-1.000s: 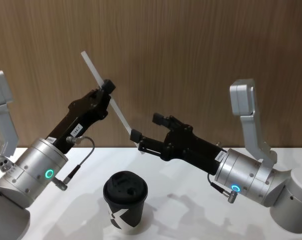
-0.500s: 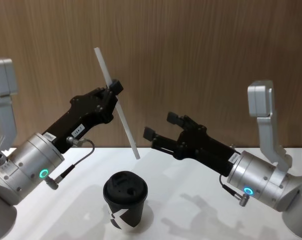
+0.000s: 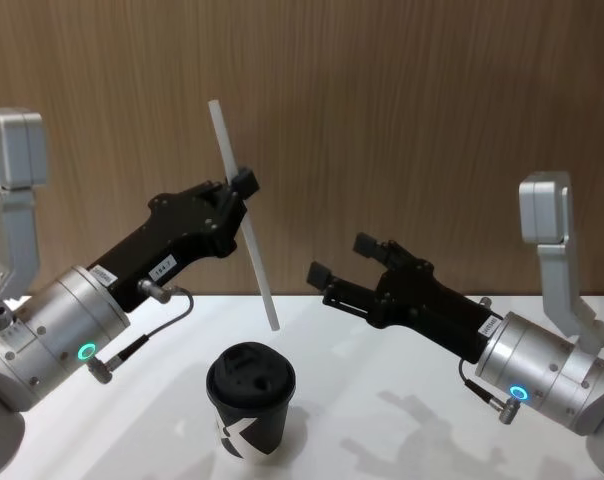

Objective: Pick up the straw with one hand, pass it to the other hand, and insert it into the cup.

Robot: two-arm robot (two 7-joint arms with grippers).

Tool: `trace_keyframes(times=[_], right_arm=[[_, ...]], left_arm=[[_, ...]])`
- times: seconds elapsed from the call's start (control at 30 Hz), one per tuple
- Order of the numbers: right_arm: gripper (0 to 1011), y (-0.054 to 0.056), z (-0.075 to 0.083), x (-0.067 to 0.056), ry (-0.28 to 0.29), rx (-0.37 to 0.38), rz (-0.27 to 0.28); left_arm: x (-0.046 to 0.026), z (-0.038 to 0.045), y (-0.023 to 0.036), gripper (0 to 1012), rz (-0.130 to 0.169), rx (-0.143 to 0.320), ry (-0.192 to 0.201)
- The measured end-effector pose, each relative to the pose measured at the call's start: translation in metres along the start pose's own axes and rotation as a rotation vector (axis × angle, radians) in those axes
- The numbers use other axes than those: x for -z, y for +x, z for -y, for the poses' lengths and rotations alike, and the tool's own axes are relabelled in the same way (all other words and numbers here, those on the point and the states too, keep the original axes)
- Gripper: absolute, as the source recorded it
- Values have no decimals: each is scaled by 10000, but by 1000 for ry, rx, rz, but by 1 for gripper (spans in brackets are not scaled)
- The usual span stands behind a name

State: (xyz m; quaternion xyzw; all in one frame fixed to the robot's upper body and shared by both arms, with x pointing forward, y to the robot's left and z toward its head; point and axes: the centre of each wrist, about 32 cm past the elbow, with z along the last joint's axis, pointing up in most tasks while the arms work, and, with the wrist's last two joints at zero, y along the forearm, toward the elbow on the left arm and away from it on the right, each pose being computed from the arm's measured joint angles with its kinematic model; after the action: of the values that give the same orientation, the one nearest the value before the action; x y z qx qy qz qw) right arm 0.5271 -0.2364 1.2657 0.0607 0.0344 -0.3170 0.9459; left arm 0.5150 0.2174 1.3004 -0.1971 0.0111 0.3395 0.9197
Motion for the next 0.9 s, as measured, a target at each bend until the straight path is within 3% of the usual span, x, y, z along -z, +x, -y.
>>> trace_keyframes(times=[0.43, 0.9], right_arm=[[1001, 4, 46, 5, -4, 6, -3], [1001, 7, 63, 6, -6, 9, -4]], left_arm=[[3, -27, 10, 4, 30, 2, 72], [68, -64, 46, 4, 22, -14, 120]])
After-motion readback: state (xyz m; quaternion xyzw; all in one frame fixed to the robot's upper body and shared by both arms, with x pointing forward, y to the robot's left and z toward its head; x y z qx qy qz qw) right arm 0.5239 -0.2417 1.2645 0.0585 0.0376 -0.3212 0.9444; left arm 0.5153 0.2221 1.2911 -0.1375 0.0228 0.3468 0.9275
